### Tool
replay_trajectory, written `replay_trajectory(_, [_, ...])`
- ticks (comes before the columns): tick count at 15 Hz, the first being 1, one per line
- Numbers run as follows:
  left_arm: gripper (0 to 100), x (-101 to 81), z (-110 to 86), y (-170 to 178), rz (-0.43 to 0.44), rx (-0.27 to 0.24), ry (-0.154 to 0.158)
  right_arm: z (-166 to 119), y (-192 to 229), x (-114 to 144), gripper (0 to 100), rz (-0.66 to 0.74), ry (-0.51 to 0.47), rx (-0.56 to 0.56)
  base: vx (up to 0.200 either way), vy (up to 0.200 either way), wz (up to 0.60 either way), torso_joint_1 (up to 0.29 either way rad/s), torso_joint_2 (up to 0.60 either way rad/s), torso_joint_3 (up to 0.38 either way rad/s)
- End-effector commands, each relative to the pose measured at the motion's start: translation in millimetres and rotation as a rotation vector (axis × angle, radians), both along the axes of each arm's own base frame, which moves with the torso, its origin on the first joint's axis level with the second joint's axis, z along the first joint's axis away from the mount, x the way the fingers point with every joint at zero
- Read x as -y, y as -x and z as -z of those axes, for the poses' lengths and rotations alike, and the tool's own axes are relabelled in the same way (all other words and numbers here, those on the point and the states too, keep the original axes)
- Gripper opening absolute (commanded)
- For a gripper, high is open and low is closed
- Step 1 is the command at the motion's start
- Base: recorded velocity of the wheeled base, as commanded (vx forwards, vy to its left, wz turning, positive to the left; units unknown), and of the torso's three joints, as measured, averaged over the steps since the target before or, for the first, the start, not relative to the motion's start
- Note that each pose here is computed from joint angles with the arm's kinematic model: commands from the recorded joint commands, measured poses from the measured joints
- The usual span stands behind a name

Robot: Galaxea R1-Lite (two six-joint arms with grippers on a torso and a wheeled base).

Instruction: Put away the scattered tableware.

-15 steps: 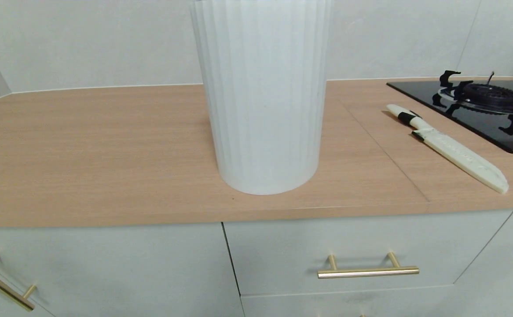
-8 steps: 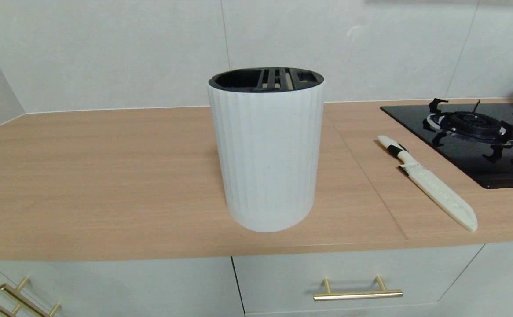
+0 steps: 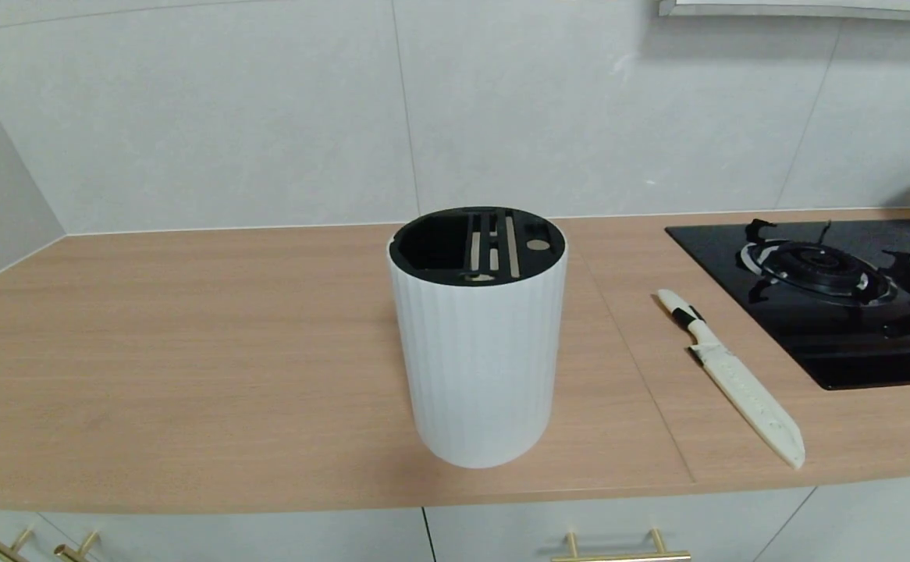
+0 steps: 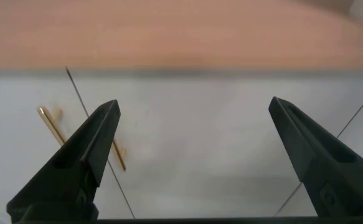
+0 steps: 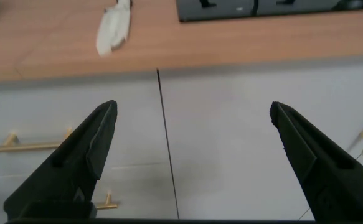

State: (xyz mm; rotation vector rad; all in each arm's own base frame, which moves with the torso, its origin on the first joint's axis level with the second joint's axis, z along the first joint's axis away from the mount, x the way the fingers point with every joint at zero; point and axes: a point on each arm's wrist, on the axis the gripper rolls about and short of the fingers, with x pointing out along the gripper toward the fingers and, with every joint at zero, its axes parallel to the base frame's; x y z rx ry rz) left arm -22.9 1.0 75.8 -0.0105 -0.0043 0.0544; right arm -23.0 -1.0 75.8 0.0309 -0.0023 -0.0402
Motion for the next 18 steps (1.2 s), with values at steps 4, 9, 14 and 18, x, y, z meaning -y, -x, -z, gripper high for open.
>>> replay_trajectory(4, [100, 0.0, -0.1, 0.0, -0.001, 0.001, 0.000, 0.0, -0.1, 0.0, 100, 0.000, 0.000, -0.002, 0.000, 0.000, 0.00, 0.225, -0.50, -0.288])
replay_trajectory(9, [100, 0.0, -0.1, 0.0, -0.001, 0.001, 0.000, 0.0, -0.1, 0.0, 100, 0.000, 0.000, -0.002, 0.000, 0.000, 0.00, 0.236, -0.53, -0.290])
replay_trajectory(14, [100, 0.0, -0.1, 0.0, -0.001, 0.001, 0.000, 0.0, -0.1, 0.0, 100, 0.000, 0.000, -0.002, 0.000, 0.000, 0.00, 0.260, -0.57, -0.309])
replay_trajectory(18, [100, 0.0, -0.1, 0.0, -0.001, 0.001, 0.000, 0.0, -0.1, 0.0, 100, 0.000, 0.000, -0.002, 0.000, 0.000, 0.00, 0.246, -0.52, -0.278])
